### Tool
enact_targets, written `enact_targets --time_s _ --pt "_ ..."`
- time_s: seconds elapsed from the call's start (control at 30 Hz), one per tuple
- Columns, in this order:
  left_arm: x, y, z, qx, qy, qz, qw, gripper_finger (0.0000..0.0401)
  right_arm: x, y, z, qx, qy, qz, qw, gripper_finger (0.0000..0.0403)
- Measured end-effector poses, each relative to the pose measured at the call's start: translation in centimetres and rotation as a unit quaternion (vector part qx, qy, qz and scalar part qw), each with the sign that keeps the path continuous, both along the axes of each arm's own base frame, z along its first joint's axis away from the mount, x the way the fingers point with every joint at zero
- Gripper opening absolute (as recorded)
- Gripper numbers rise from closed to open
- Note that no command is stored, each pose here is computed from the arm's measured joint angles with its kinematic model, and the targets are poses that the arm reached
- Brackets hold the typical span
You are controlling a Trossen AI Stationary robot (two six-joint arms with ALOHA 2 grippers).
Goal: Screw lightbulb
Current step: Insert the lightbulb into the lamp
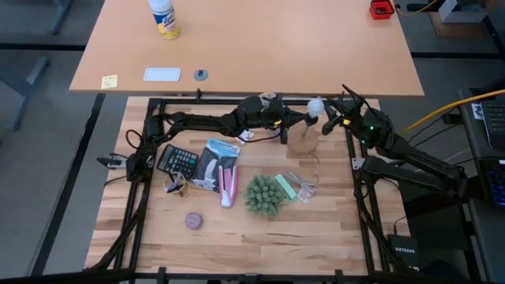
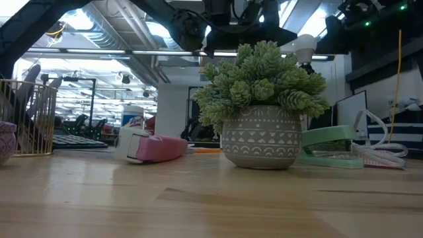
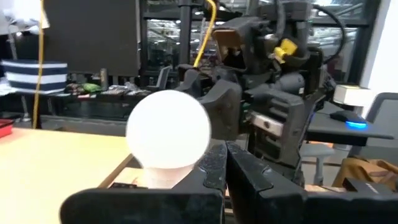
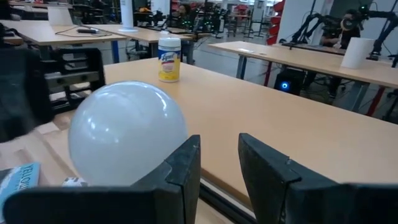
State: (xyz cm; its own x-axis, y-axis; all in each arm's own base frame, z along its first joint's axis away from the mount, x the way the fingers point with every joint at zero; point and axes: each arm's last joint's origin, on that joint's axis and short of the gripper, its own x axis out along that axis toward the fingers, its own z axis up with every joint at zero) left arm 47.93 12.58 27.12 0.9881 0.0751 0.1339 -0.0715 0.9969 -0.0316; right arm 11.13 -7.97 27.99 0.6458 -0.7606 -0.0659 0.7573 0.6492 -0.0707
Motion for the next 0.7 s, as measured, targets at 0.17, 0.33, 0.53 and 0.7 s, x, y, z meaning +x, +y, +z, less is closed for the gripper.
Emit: enact_targets --time_s 0.17,0.33,0.53,0.7 --pt "0.1 -0.4 0.0 0.006 -0.001 -0.007 1.000 0.0000 0.0 0.0 0.0 0.000 0.000 -0.002 1.000 0.0113" --pt "0.1 0.0 0.5 0.005 -0.008 0.005 1.000 0.0000 0.0 0.0 0.0 0.000 0.000 -0.002 1.000 0.0113" --pt "0.4 0.2 1.9 0.008 -0.009 0.007 1.000 0.0000 0.0 0.0 0.0 0.000 0.000 -0.002 1.000 0.0113" --pt "0.5 0.1 2.0 0.015 0.011 0.006 1.000 0.0000 0.0 0.0 0.0 -0.001 0.001 -0.002 1.000 0.0113"
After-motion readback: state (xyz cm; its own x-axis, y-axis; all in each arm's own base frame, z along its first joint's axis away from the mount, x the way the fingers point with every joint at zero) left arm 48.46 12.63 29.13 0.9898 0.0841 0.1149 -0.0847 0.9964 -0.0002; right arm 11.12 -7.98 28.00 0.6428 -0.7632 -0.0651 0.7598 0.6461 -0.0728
